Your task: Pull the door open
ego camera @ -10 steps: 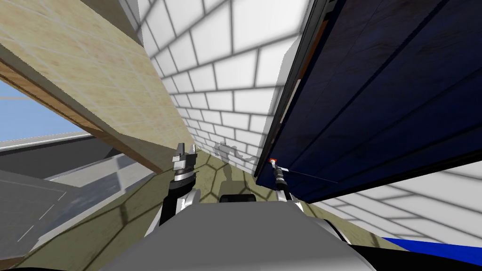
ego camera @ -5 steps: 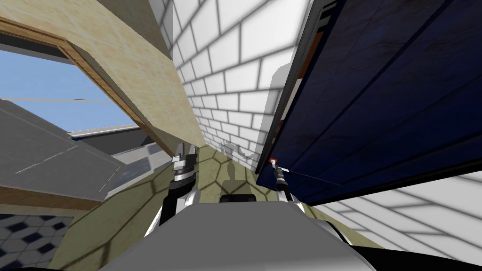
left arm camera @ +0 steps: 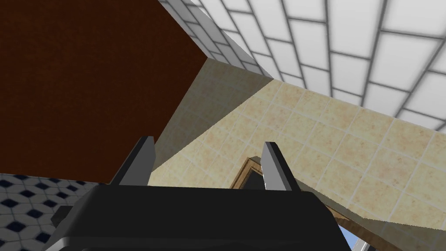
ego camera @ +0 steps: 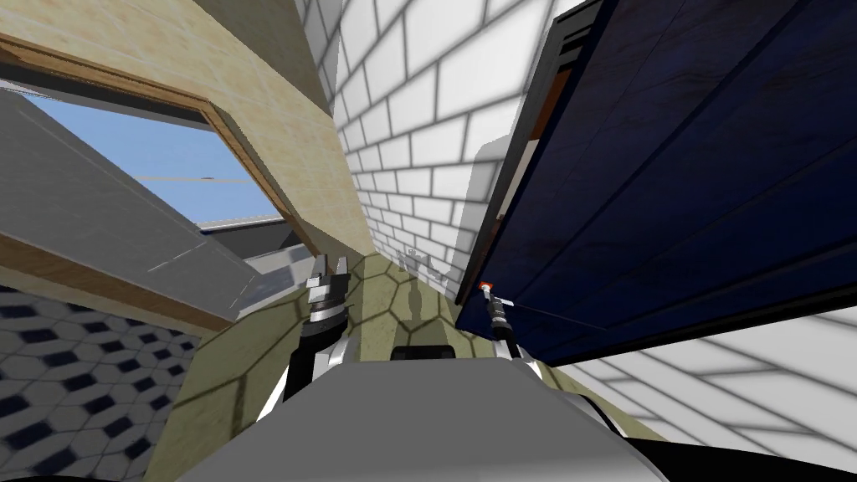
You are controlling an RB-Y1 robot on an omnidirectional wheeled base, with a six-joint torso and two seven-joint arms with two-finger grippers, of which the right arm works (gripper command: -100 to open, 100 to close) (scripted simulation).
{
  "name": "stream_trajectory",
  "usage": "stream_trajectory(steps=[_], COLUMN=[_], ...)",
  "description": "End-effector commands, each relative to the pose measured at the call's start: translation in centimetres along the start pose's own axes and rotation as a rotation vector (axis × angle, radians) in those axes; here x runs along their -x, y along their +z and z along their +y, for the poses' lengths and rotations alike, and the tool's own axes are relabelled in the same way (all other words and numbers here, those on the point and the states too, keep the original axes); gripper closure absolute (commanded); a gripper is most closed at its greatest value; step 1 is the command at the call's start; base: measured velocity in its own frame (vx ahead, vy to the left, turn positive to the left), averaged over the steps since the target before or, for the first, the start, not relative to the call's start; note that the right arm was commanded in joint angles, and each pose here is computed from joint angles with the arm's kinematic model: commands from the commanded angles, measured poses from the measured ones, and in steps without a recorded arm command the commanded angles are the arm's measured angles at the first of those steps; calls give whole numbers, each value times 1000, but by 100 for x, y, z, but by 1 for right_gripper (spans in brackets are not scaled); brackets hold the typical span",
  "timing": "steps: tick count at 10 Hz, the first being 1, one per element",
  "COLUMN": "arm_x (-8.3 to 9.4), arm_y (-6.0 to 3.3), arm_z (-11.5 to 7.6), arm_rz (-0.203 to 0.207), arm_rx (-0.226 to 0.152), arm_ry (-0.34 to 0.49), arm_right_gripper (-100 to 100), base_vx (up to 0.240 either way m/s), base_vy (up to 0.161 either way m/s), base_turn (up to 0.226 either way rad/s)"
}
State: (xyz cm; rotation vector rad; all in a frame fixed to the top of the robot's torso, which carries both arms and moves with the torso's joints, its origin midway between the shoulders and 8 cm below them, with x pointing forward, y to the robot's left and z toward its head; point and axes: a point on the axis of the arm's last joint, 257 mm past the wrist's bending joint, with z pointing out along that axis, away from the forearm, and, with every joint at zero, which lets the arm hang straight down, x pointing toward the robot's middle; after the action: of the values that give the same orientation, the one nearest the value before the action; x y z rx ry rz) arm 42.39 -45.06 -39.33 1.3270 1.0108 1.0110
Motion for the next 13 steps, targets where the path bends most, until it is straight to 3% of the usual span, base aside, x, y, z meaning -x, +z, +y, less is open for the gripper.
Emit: stream_trajectory(steps=[1,7,13], arm_x=[13,30,-85], arm_y=[-13,-21,-102], arm_z=[-6,0,3], arm_rz=[-1,0,84], arm_rx=[-1,0,2], arm_ry=[-1,-2,-3], arm_right_gripper=[100,100,100], base_vx=[-273,-214,-191], base_vy=[-67,-33,-33], base_turn=[239,152,81])
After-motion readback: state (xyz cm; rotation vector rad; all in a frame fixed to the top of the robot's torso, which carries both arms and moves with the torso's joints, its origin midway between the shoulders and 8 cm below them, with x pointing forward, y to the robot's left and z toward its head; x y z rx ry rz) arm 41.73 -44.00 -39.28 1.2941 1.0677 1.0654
